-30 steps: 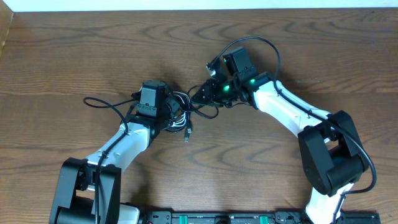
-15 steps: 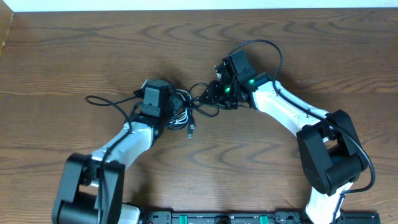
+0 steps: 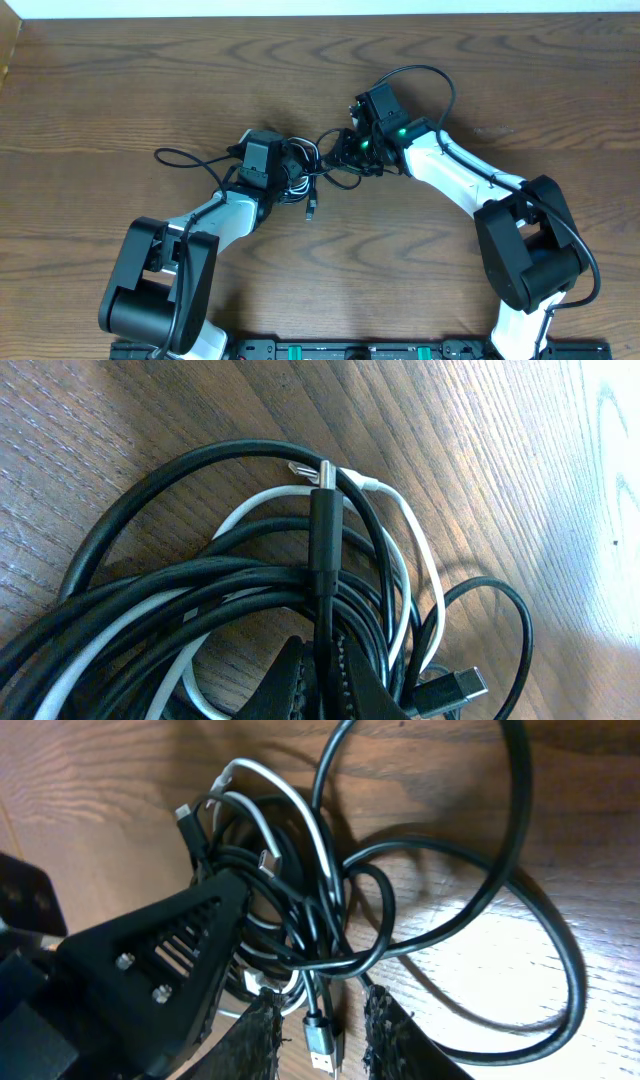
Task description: Untangle cables
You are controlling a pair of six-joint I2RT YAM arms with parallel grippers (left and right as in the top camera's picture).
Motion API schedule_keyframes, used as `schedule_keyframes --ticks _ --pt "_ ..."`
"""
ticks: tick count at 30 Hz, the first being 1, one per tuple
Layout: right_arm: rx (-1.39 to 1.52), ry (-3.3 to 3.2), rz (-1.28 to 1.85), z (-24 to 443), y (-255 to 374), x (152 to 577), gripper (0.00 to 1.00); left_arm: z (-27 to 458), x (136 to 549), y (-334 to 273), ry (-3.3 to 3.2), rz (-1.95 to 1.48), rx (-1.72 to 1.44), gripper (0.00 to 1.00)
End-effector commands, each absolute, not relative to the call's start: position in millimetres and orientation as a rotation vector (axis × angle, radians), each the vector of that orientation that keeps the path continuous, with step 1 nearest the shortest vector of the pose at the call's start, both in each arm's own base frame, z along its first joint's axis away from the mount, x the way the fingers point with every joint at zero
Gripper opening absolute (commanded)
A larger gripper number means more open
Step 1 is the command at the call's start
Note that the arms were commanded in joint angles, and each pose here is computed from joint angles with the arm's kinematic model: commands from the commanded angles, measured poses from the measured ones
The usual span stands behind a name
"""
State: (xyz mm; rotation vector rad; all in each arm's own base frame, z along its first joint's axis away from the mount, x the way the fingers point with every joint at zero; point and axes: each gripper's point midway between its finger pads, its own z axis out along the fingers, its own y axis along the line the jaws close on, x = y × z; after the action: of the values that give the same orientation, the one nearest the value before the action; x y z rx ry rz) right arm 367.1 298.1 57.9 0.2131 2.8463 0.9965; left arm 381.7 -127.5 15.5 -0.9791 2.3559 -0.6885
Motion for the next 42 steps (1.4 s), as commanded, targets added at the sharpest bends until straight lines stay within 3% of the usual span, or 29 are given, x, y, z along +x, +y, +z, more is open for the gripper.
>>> schedule_keyframes --ticks 1,14,18,24,42 --pt "0.295 2.863 0.943 48 296 369 0.25 12 381 -128 2.372 -0.676 -0.953 0.08" --pt "0.244 2.870 0.946 19 323 363 0.31 5 375 -121 2.394 -0.614 -0.980 0.08" --pt "0.237 2.838 0.983 20 335 366 0.26 4 374 -119 2.396 -0.600 -0.985 0.08" --pt "0.236 2.833 0.986 20 336 366 0.01 3 373 -117 2.394 -0.579 -0.991 0.08" --pt "0.199 2.827 0.994 21 330 371 0.01 3 374 -114 2.389 -0.555 -0.981 0.08"
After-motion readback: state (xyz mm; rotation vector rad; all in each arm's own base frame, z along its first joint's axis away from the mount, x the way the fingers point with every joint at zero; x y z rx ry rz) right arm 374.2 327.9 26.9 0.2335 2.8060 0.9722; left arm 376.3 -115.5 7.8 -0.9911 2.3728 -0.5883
